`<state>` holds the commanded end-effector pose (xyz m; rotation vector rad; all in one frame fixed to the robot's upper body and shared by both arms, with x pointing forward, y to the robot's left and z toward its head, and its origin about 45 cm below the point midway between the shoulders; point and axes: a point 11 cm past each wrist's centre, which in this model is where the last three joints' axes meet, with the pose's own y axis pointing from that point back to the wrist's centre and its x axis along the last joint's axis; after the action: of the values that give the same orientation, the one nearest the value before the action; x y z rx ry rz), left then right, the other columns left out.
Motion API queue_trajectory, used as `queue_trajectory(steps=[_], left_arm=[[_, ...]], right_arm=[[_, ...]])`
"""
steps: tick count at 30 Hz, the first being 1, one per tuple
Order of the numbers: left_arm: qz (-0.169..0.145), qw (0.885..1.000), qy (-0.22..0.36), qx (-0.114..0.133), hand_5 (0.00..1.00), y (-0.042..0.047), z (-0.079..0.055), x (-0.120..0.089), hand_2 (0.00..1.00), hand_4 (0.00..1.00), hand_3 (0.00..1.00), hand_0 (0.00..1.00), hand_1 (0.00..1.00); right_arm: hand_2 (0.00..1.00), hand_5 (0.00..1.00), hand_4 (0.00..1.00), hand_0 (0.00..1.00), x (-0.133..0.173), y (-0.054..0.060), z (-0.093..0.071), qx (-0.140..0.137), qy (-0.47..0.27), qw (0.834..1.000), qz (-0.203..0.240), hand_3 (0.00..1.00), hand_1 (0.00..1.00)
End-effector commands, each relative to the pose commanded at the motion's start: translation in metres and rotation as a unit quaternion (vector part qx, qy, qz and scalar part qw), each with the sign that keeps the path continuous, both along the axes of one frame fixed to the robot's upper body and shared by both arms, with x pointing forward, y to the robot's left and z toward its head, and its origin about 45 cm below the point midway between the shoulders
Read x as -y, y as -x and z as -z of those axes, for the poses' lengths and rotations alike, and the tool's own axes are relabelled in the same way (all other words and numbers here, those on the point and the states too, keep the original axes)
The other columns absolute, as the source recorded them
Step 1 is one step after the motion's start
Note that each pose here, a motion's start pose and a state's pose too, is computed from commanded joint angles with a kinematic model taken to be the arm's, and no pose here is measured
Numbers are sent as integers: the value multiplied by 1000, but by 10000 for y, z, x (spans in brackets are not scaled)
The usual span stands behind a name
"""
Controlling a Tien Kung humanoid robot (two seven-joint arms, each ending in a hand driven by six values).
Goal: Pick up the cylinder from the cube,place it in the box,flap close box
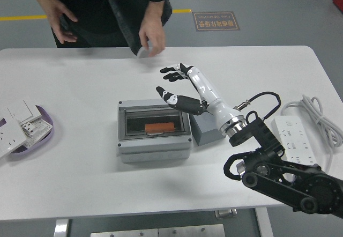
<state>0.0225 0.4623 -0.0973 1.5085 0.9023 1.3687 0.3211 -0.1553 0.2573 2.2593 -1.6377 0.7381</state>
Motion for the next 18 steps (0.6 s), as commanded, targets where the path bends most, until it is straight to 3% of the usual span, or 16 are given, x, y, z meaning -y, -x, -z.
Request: queue_trajectory(steps=[9, 10, 12, 18], left_arm=[[-1, 1000, 1, -3, 224, 59, 12, 16, 603, 676, 616, 595, 620], [-1, 1000, 0, -3, 226, 57, 9, 9, 603, 676, 615, 595, 620], [0, 1000, -2, -2, 226, 48, 0, -11, 603, 676, 615, 595, 620], [4, 1000, -8, 1, 225, 11, -37, -88, 603, 676, 616, 595, 620]], right_arm=[[644, 351, 657, 736, 876, -89, 164, -17, -134, 984, 112, 671, 622], [637, 387, 726, 717, 954, -86, 184, -19, -149, 981, 121, 660, 618], [637, 387, 726, 717, 1109, -81, 216, -20, -182, 973, 140, 660, 618], [641, 368, 731, 726, 1414, -118, 171, 2, -268, 946, 184, 662, 633]])
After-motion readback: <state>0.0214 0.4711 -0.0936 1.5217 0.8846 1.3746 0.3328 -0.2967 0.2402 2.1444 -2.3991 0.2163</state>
